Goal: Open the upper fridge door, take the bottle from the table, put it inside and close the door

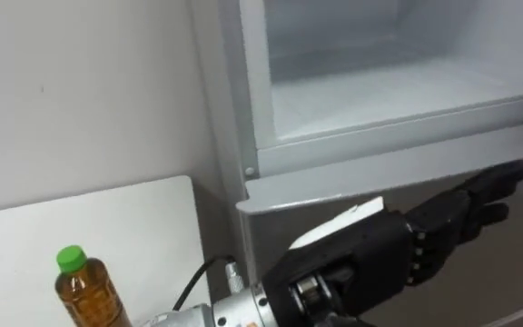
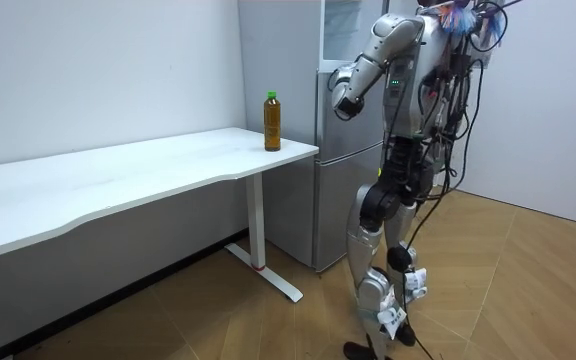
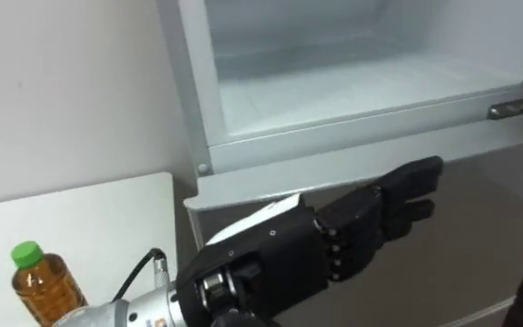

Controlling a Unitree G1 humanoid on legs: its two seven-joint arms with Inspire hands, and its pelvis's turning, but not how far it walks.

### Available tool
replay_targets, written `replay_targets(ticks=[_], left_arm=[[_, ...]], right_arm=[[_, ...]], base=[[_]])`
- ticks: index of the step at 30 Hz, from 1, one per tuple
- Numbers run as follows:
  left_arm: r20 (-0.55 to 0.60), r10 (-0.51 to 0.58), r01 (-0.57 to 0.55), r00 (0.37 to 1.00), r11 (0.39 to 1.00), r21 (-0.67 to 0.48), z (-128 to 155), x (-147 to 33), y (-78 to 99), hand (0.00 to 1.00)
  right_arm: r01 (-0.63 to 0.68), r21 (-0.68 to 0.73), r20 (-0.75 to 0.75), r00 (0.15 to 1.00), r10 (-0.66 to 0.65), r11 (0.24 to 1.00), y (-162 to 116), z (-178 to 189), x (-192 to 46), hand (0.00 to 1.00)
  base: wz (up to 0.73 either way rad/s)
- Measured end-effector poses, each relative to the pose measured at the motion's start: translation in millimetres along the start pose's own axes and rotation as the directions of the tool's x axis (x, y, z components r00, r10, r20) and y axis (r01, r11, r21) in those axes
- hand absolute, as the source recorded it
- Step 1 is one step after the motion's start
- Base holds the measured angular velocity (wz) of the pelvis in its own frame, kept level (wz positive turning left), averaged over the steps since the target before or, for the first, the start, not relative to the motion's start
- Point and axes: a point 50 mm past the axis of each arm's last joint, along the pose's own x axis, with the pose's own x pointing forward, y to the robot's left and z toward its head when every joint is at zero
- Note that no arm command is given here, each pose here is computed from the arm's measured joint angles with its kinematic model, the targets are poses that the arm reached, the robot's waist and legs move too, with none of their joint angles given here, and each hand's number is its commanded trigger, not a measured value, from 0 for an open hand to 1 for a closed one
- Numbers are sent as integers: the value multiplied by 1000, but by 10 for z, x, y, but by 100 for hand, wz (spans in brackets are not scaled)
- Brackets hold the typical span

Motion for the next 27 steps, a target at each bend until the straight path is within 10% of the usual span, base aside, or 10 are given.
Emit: replay_targets(ticks=[16, 27], left_arm=[[72, 312, -320, 947, 932, 168, 256, -383, 220, 0], [328, 625, -704, 709, 657, 270, 709, -1068, 417, 0]], right_arm=[[23, -78, 6, 1000, -22, 997, -1, -38, -4, 0], [36, -2, -2, 999, -36, 999, -10, -250, -37, 0]], base=[[9], [5]])
